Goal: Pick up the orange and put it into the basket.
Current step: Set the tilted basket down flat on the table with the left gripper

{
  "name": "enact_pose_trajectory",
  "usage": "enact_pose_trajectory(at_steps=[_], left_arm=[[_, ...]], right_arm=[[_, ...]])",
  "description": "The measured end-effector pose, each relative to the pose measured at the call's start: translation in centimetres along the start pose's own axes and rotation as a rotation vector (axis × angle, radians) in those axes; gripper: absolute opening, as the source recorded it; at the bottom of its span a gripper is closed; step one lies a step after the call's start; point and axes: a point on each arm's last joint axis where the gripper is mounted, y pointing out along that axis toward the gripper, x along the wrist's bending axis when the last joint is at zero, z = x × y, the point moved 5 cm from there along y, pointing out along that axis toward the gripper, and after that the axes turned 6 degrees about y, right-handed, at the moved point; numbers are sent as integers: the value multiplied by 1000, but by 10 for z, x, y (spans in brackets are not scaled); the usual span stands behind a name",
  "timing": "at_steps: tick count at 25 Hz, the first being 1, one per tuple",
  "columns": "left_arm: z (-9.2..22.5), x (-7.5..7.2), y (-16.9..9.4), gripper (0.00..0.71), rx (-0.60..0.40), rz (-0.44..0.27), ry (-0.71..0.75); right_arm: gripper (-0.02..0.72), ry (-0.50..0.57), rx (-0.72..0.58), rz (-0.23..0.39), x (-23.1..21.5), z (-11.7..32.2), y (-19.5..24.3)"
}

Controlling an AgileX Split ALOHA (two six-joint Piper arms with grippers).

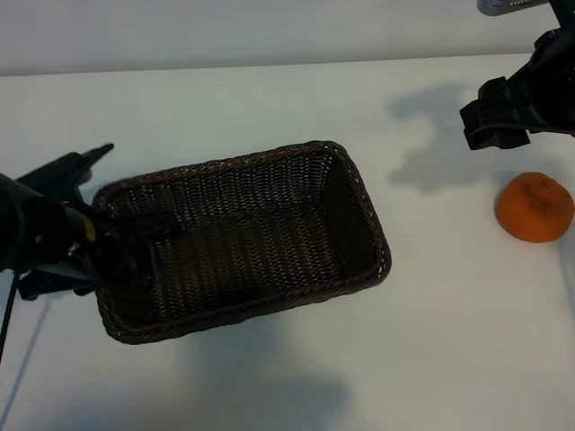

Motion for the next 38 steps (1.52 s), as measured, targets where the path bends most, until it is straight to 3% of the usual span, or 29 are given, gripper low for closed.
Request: enact_pose_trajectory(at_steps=[4, 5, 9, 27, 34, 38], left_arm=[[-10, 2, -14, 381, -45, 28, -14], [-11, 2, -18, 346, -52, 38, -16], [-16, 1, -30, 348, -70, 92, -19], [-38, 7, -40, 347, -108, 297, -59], [-53, 21, -39, 347, -157, 300, -100], [-62, 18, -30, 347, -146, 298, -90]], right_arm=[[595, -1, 3, 0, 0, 0, 0], [595, -1, 3, 0, 0, 0, 0], [595, -1, 3, 0, 0, 0, 0], [595, -8, 5, 0, 0, 1, 0], [595, -10, 5, 0, 0, 1, 0], [595, -10, 5, 0, 0, 1, 0]])
